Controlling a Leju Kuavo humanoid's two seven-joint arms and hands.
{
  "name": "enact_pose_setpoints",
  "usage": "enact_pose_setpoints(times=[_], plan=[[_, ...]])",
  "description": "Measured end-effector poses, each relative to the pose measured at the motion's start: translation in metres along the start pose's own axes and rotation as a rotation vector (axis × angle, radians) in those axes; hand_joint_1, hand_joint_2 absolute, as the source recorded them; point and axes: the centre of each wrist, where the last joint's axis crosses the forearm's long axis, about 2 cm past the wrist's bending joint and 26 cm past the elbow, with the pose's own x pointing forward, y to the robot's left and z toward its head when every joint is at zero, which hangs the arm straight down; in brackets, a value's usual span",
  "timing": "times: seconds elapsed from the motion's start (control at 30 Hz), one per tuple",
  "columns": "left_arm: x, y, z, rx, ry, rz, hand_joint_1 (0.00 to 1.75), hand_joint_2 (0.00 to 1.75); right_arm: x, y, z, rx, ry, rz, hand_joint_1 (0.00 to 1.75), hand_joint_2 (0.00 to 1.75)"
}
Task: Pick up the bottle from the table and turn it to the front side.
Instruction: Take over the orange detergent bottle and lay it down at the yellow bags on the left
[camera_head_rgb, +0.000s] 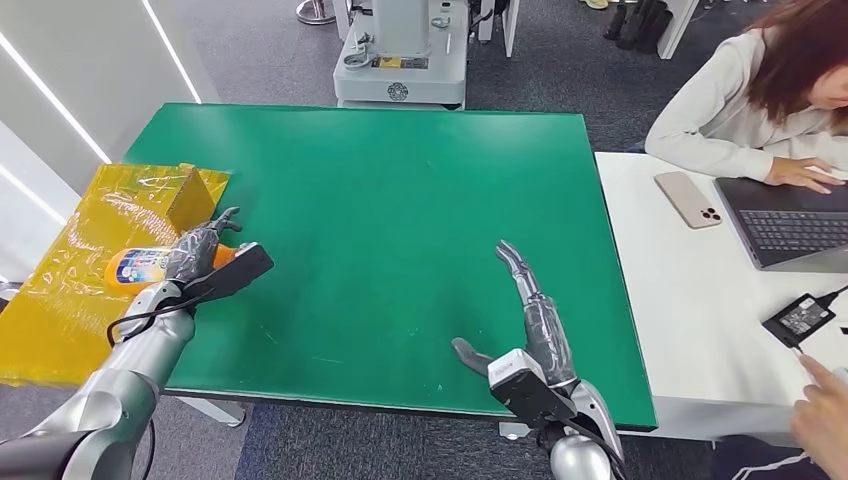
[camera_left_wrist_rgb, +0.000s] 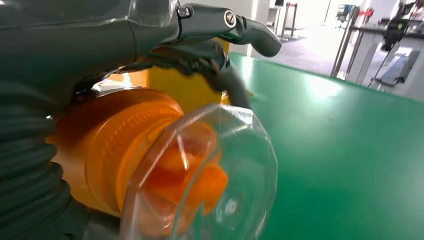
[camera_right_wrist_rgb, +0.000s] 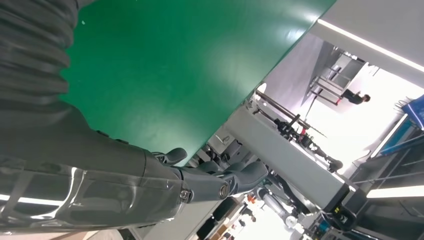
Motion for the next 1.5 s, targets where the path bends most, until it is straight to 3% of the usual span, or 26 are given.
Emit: enact_pose_setpoints(times=[0.43,0.6,0.73,0.8,1.03,1.23,1.5], plan=[[0.017,-0.019,-0.003,-0.001,-0.061,0.078,0.0,1.75,-0.003,0.0,0.001,0.008,0.008,0.003,0.0,1.75],[0.028,-0.024,-0.006,-0.007,-0.101,0.243,0.0,1.75,-0.005,0.003,0.004,0.018,0.021,-0.001,0.0,1.75],[0.041,-0.032,-0.008,0.014,-0.033,0.396,0.0,1.75,-0.007,0.006,0.008,0.03,0.033,-0.004,0.0,1.75],[0.05,-0.035,-0.009,0.019,-0.043,0.506,0.0,1.75,-0.008,0.007,0.009,0.045,0.039,-0.003,0.0,1.75],[0.075,-0.026,-0.008,0.044,-0.165,0.85,0.0,1.75,-0.009,0.012,0.012,0.071,0.059,-0.018,0.0,1.75],[0.091,-0.027,-0.003,0.11,-0.265,0.932,0.0,1.75,-0.007,0.018,0.017,0.069,0.07,-0.034,0.0,1.75],[0.15,-0.03,0.013,0.264,-0.471,0.96,0.0,1.75,0.004,0.02,0.022,-0.011,0.056,-0.071,0.0,1.75]])
